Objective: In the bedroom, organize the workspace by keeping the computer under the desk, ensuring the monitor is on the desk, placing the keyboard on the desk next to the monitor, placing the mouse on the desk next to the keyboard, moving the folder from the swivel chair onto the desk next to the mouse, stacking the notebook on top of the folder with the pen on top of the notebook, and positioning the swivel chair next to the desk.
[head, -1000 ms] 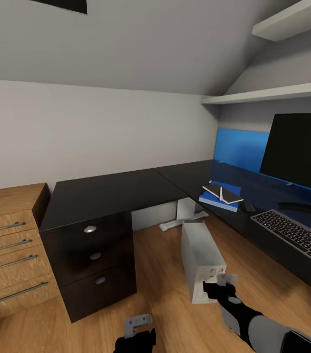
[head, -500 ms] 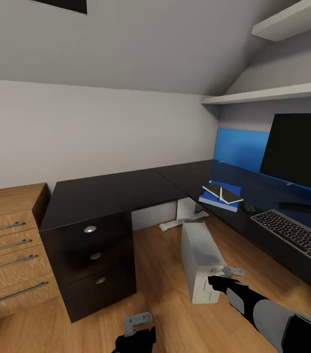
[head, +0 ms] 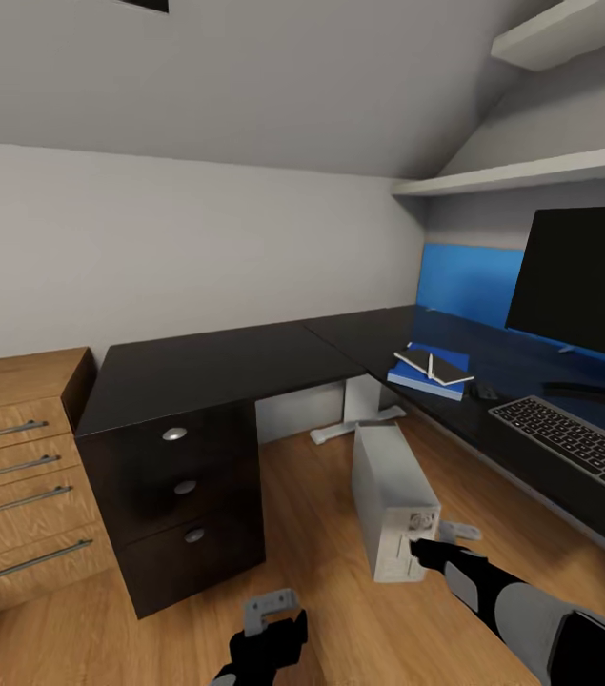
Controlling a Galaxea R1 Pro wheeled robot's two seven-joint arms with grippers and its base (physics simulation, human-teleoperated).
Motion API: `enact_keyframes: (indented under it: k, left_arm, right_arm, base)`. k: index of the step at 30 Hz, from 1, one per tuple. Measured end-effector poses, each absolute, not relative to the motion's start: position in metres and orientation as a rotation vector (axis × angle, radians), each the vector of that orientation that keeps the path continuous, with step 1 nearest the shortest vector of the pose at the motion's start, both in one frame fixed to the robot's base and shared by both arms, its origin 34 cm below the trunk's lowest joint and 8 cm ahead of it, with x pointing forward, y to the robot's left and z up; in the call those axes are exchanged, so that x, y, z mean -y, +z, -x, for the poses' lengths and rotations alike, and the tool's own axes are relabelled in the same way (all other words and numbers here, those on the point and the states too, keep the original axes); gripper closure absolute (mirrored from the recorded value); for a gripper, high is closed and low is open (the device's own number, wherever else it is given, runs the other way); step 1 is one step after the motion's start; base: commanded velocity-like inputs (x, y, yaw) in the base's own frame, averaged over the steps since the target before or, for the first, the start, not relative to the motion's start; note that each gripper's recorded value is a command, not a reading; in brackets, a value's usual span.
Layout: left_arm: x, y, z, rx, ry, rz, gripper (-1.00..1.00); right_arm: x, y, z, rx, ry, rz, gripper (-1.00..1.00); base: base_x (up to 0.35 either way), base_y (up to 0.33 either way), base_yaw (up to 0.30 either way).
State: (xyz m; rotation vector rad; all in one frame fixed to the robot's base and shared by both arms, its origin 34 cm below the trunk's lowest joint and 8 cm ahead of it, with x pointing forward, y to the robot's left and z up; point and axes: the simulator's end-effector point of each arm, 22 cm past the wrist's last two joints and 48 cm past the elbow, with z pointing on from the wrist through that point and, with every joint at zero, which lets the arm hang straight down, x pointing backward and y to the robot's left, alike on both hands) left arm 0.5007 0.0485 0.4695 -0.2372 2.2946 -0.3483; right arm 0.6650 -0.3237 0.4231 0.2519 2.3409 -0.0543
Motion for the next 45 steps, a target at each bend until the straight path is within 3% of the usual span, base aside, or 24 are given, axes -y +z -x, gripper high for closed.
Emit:
enact_keyframes:
  k: [45]
  left_arm:
    - [-0.053, 0.414, -0.483, -2.309, -0.322, 0.204, -1.00]
  right_arm:
    - [0.339, 0.382, -0.655, -2.284, -0.103, -0.264, -1.00]
  base:
    - [0.012, 0.000, 0.000]
